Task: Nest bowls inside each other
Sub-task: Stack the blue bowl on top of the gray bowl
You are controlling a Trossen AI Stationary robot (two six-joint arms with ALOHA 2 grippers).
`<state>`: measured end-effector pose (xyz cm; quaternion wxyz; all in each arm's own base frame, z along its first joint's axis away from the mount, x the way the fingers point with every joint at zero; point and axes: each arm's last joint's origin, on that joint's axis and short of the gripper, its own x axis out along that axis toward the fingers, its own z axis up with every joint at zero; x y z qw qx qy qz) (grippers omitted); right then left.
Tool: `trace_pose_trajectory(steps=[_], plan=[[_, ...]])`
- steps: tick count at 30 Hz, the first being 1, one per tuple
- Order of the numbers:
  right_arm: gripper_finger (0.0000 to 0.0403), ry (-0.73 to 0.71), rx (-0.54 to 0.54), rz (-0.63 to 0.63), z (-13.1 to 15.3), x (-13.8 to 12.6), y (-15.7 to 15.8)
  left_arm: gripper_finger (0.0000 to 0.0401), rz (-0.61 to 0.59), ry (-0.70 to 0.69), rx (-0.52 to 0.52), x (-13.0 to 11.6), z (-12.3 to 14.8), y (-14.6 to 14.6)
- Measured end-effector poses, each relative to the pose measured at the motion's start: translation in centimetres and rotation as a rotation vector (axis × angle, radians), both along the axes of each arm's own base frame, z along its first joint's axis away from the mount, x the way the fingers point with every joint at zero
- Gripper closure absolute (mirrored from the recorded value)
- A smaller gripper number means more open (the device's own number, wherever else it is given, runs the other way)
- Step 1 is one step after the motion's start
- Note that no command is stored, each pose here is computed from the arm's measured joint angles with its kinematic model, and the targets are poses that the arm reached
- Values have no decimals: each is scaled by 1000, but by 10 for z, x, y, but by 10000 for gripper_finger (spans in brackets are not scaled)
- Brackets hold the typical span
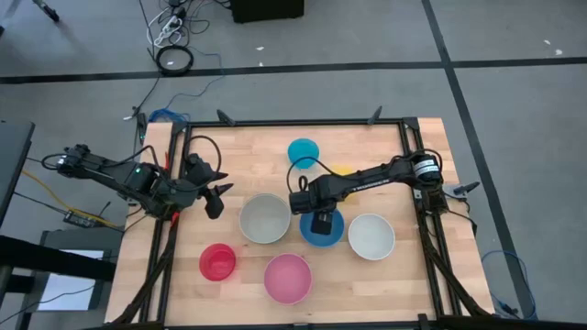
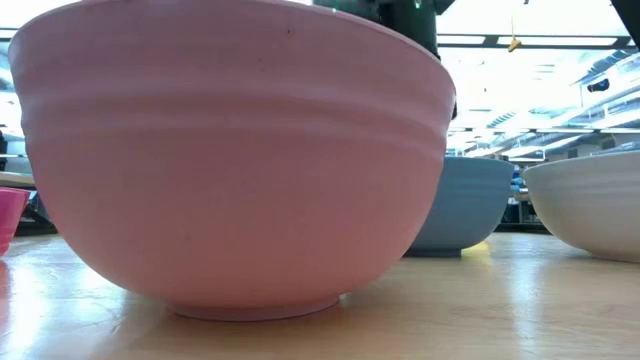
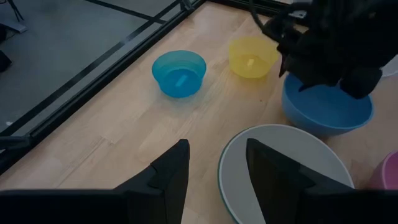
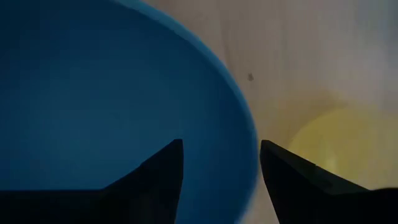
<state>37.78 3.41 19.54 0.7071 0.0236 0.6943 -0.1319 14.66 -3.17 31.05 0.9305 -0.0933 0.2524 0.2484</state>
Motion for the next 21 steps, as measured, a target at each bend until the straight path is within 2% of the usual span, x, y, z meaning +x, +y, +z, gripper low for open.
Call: trace_pose_trajectory(steps=[6, 11, 21], plan=[[212, -40, 31, -9, -21, -1, -4, 233, 0, -1, 0, 0, 0, 0], [229, -28, 34, -1, -22, -2, -4, 233, 0, -3, -1, 0, 0, 0], [222, -183, 65, 61, 35, -12, 6, 233, 0, -13, -4, 1, 1, 0]])
